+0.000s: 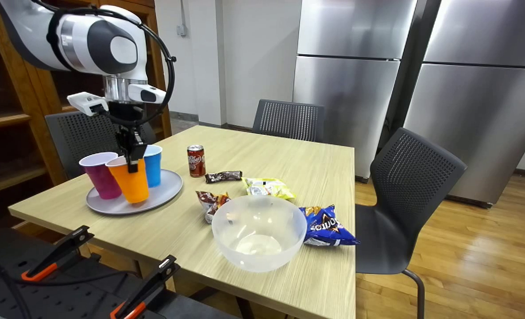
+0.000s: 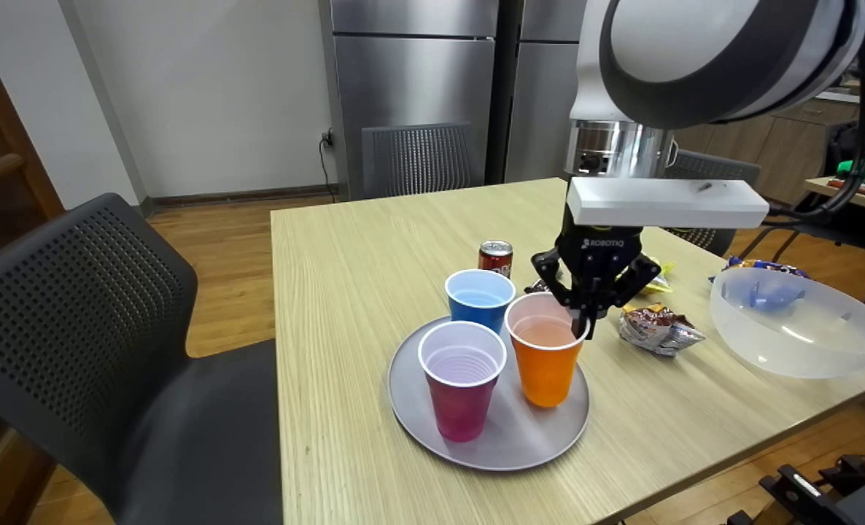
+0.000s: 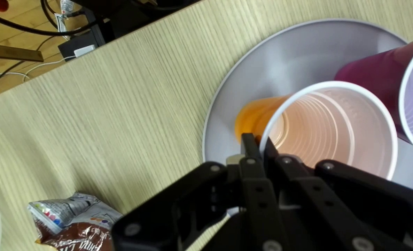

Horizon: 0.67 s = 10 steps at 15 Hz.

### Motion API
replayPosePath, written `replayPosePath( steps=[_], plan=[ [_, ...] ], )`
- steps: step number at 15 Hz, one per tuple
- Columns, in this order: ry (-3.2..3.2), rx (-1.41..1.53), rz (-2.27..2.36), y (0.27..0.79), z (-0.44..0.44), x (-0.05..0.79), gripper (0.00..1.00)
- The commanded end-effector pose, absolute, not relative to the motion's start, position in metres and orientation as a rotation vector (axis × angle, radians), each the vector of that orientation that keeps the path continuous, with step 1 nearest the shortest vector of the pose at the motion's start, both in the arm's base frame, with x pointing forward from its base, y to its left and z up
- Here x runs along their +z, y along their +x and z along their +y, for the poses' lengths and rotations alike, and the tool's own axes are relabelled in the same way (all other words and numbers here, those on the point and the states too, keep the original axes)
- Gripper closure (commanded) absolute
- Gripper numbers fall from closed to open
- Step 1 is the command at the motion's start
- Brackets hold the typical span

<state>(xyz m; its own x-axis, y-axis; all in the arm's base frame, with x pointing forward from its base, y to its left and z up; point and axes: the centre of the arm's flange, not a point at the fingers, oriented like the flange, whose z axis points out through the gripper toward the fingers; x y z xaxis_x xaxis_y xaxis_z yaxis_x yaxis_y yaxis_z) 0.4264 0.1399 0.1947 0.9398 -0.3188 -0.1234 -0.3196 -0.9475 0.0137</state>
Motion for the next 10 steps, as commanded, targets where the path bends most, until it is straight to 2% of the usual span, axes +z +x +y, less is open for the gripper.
replayPosePath(
  steps=[1,5,6,7,9,10],
  plan=[
    [-3.094,0.232,0.523,0.4415,0.1498,0.1921,0.99],
    [-3.095,0.239,0.528,0.4464,0.1505,0.1897,0.99],
    [-3.093,0.241,0.53,0.4472,0.1506,0.1892,0.93],
    [-3.095,0.244,0.531,0.4475,0.1504,0.1887,0.69],
    [-3.09,0.244,0.539,0.4475,0.1492,0.1896,0.65],
    [-3.089,0.243,0.543,0.4473,0.1486,0.1904,0.57]
  ],
)
